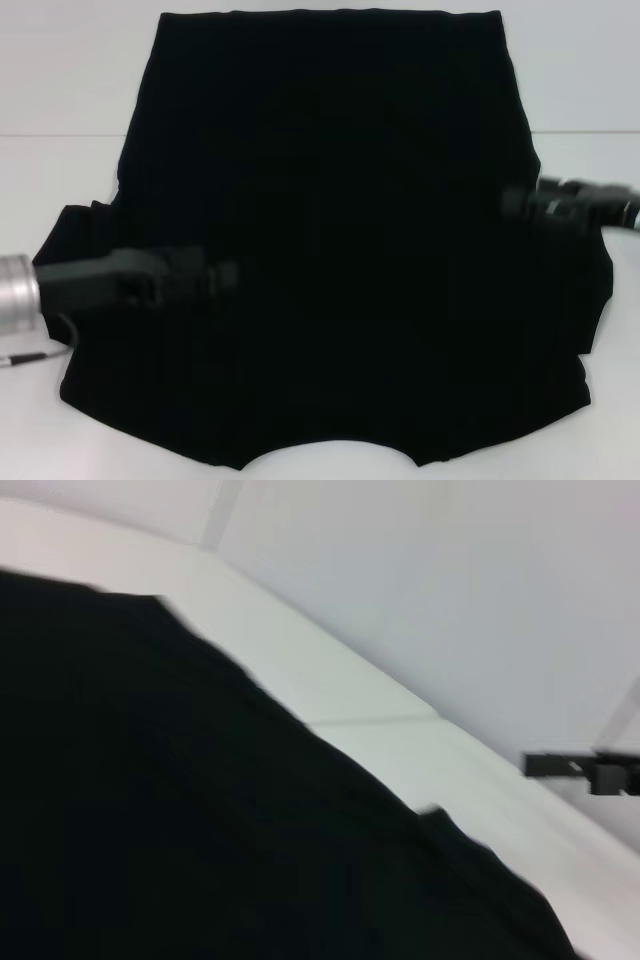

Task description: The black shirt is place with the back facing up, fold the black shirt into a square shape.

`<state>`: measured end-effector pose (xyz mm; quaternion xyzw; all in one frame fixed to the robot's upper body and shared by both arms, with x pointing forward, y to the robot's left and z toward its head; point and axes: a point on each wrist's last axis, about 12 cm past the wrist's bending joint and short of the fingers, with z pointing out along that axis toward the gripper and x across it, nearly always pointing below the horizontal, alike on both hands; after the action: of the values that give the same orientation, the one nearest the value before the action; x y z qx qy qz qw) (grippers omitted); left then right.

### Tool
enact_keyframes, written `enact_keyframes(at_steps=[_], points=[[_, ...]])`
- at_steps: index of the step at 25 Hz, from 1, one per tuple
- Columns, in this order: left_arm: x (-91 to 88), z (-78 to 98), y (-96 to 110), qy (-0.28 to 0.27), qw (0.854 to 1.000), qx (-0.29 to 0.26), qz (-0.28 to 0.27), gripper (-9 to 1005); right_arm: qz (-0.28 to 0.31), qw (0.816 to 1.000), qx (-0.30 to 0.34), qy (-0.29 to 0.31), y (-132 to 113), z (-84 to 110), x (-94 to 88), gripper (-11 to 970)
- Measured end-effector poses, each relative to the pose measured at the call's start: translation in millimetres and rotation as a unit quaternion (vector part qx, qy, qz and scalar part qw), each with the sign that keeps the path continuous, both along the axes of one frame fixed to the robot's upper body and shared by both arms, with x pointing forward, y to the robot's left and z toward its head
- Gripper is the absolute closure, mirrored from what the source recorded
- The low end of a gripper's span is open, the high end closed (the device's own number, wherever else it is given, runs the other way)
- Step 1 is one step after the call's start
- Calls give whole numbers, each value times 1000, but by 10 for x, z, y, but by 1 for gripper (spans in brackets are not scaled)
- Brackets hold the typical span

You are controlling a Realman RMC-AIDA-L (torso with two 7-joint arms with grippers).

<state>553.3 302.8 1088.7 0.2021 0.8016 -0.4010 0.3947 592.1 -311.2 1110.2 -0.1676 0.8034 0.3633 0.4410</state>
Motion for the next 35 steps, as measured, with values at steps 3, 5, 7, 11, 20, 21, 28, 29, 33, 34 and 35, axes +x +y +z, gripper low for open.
enact_keyframes(at_steps=[3,5,7,11,20,21,28,29,33,34,35], points=[[39,93,145,47,997,-30,48,182,-42,997,31,51,-83,173,178,15],[46,157,254,80,992,-51,81,182,-62,995,47,70,-133,291,262,15],[38,214,371,116,984,-70,116,182,-84,990,65,91,-199,420,344,15],[-23,321,626,171,965,-97,171,189,-119,983,72,122,-372,677,493,15],[-144,291,931,215,945,-84,231,376,-127,979,64,148,-520,916,556,15],[-150,271,944,218,944,-78,236,377,-125,979,65,150,-518,917,550,15],[-180,175,990,233,938,-44,253,393,-124,976,71,165,-534,896,512,14],[-181,160,994,236,937,-40,256,402,-123,976,71,166,-535,893,507,14],[-182,96,1001,246,931,-31,268,449,-120,976,71,169,-535,886,496,14],[-183,79,1000,248,930,-28,270,469,-120,976,71,169,-534,883,493,14],[-183,63,1001,250,929,-26,272,489,-118,976,71,171,-532,881,490,14]])
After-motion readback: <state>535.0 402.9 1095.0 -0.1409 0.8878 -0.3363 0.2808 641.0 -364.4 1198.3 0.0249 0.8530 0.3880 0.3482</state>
